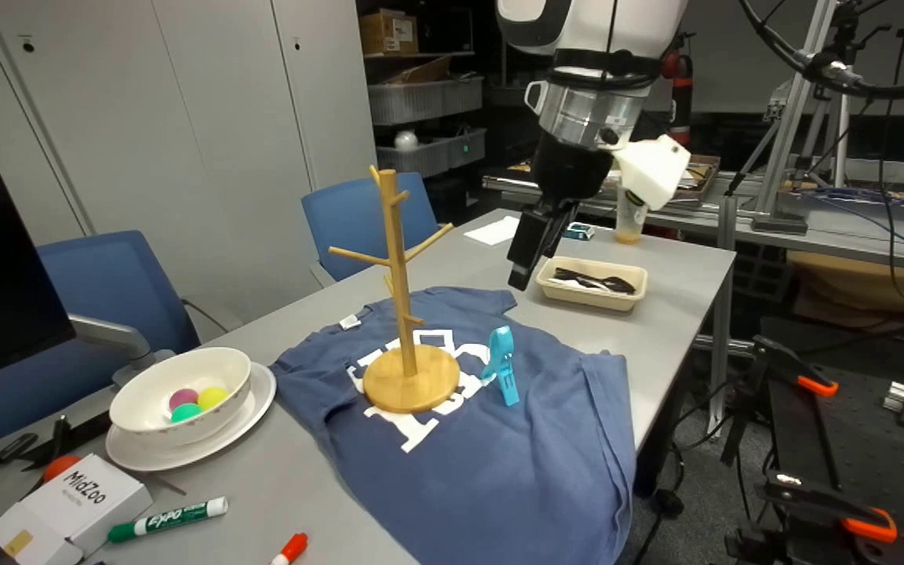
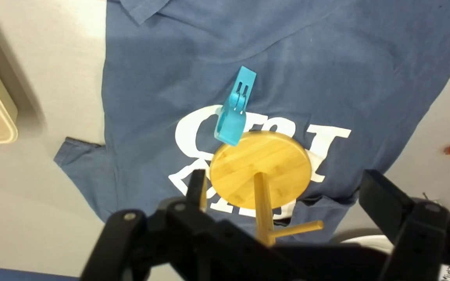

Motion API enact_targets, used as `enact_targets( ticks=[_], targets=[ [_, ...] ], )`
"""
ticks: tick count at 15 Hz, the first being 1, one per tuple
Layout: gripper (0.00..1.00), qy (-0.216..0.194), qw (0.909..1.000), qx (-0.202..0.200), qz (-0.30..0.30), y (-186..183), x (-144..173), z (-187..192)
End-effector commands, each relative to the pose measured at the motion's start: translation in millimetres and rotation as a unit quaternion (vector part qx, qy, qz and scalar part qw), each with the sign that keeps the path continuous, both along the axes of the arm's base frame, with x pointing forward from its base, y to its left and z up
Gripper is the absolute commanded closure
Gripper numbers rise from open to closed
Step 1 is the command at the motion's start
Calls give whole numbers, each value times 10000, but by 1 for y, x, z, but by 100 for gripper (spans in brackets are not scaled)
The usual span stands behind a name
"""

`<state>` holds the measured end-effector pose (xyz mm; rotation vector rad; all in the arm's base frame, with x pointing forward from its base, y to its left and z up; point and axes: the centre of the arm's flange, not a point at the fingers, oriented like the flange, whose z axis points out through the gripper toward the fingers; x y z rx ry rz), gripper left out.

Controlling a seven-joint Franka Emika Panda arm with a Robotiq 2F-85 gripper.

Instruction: Unhang the blue object from the hanger

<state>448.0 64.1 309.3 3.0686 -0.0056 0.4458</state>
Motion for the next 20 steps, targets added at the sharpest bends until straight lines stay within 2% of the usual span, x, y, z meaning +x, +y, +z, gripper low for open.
enact_targets(
  ticks=[1,9,10,20],
  targets=[
    [0,-285,9996,-30,-55,8,-18,34],
    [0,-632,9979,-69,-81,3,-42,64],
    [0,-542,9985,-117,6,1,-17,54],
    [0,-526,9985,-117,-37,-1,-25,55]
  ],
)
